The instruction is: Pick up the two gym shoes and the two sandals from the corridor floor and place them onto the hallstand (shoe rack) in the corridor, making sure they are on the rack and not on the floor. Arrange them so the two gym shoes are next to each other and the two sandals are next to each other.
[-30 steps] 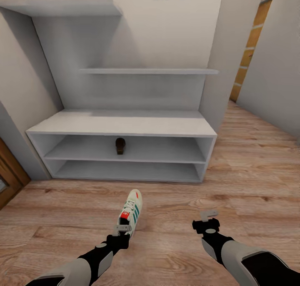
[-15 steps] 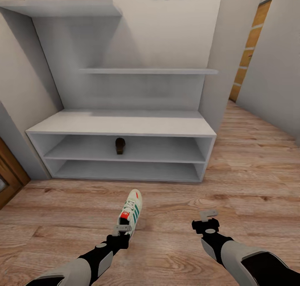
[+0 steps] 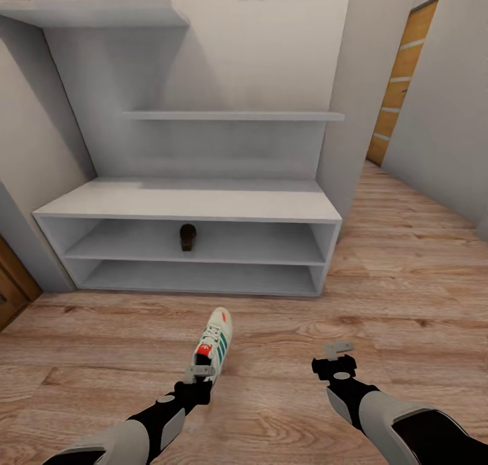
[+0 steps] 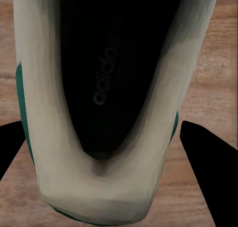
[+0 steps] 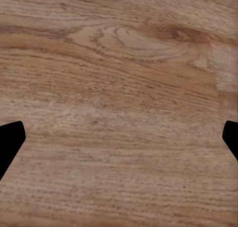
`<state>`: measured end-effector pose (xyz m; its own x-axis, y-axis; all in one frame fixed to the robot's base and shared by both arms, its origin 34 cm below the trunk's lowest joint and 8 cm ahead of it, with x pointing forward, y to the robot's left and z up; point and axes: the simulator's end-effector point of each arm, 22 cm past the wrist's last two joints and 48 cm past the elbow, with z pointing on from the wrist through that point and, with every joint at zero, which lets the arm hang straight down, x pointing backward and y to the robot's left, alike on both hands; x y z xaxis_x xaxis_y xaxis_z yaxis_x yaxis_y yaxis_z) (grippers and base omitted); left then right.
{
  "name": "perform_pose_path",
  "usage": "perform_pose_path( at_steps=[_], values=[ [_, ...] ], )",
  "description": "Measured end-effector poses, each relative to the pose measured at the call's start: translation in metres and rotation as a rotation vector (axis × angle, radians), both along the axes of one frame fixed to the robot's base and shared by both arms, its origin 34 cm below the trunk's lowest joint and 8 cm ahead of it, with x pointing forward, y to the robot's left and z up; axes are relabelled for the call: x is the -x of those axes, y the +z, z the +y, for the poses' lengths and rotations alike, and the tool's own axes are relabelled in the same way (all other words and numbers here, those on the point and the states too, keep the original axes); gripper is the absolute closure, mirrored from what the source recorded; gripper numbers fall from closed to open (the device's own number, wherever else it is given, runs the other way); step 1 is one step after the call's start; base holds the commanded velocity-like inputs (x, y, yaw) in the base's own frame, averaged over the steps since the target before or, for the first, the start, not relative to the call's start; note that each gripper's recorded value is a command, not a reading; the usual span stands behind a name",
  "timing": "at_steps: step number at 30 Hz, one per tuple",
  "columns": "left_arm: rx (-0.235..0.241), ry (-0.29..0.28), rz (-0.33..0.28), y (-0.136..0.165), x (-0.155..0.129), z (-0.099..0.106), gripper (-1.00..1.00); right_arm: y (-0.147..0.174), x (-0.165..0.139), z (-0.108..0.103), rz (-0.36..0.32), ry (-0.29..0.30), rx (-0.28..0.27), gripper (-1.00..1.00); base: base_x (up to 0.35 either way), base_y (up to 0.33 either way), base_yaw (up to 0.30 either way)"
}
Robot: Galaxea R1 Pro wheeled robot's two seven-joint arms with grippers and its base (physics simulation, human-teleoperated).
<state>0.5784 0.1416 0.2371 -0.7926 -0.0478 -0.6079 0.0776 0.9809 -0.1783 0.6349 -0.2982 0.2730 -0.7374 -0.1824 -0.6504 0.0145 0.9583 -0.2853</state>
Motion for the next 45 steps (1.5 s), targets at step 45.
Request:
perform_pose_path(
  at_steps=[45],
  values=[
    [-0.123, 0.131, 0.113, 0.092, -0.082, 0.023, 1.00, -0.001, 0.002, -0.005, 0.010, -0.001, 0.010, -1.00, 0.011, -0.047, 0.000]
  ],
)
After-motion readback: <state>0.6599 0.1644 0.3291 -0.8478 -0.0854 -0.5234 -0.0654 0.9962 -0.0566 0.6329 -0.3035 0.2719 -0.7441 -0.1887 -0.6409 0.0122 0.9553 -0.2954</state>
